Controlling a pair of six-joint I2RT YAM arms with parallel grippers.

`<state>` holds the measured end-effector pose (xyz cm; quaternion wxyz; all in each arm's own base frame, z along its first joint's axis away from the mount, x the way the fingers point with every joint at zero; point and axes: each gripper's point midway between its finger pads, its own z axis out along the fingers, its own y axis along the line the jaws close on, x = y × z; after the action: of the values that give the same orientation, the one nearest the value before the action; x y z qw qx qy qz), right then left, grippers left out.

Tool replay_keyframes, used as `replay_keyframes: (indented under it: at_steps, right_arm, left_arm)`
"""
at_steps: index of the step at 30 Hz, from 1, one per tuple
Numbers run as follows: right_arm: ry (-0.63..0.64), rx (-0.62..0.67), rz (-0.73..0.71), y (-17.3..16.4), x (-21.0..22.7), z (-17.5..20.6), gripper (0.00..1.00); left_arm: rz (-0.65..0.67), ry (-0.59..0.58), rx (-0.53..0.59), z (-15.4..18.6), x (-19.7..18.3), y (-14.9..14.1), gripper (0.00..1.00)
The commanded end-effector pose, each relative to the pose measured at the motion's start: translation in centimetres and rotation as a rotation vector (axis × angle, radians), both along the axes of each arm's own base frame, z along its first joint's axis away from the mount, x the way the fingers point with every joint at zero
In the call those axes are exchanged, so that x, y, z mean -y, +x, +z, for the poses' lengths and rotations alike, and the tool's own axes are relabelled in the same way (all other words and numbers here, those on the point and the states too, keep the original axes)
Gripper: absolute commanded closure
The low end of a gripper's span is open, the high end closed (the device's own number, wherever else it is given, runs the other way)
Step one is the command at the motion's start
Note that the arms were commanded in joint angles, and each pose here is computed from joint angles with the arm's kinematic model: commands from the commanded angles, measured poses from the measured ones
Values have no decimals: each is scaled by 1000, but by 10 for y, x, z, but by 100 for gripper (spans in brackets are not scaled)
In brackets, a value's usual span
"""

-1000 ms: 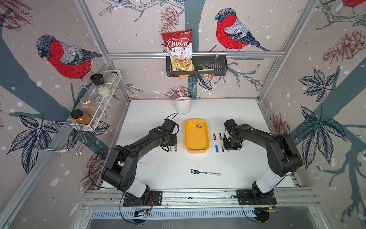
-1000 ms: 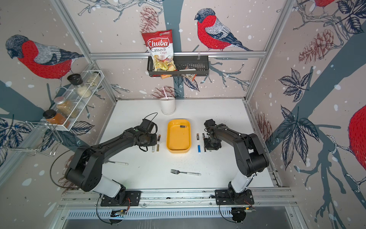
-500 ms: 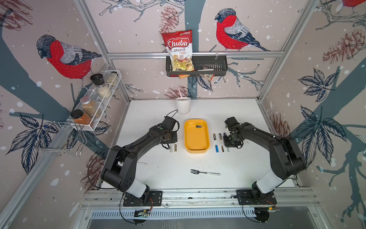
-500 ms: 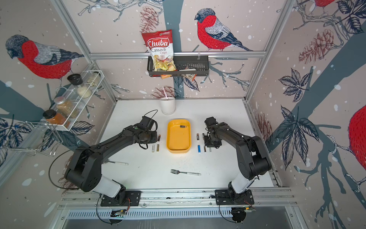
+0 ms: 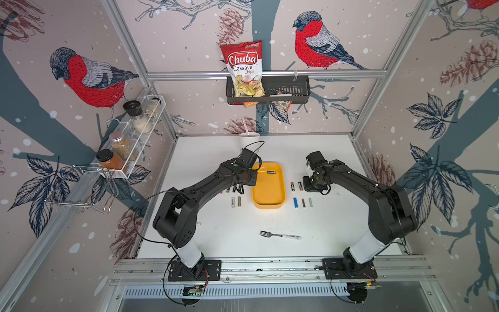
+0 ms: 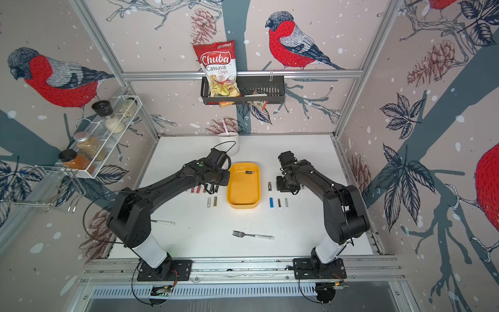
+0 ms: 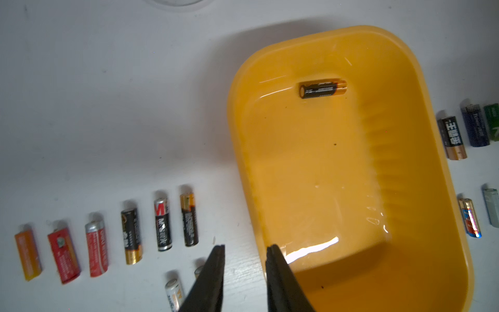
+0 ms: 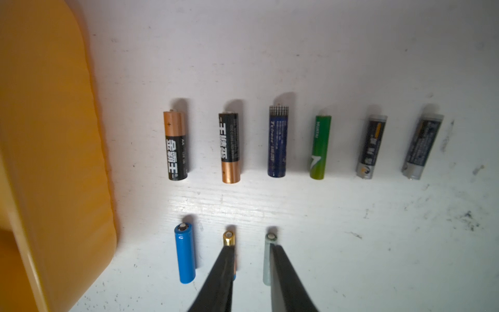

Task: Take the batteries out of the storage box
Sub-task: Pick up the battery from the storage box.

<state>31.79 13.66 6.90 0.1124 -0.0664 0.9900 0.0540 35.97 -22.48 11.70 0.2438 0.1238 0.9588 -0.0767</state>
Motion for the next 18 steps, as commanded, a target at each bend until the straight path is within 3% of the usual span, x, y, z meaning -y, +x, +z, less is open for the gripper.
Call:
replay_keyframes:
  at_steps: [1,18]
  right_arm:
    - [1,-10,4,0,0,4,71]
    - [-22,-17,-20,16,14,10,70]
  left_arm:
    - [-127,-20,40,6,25,11,69]
    - [-423,-95,106,-29,108,65,67]
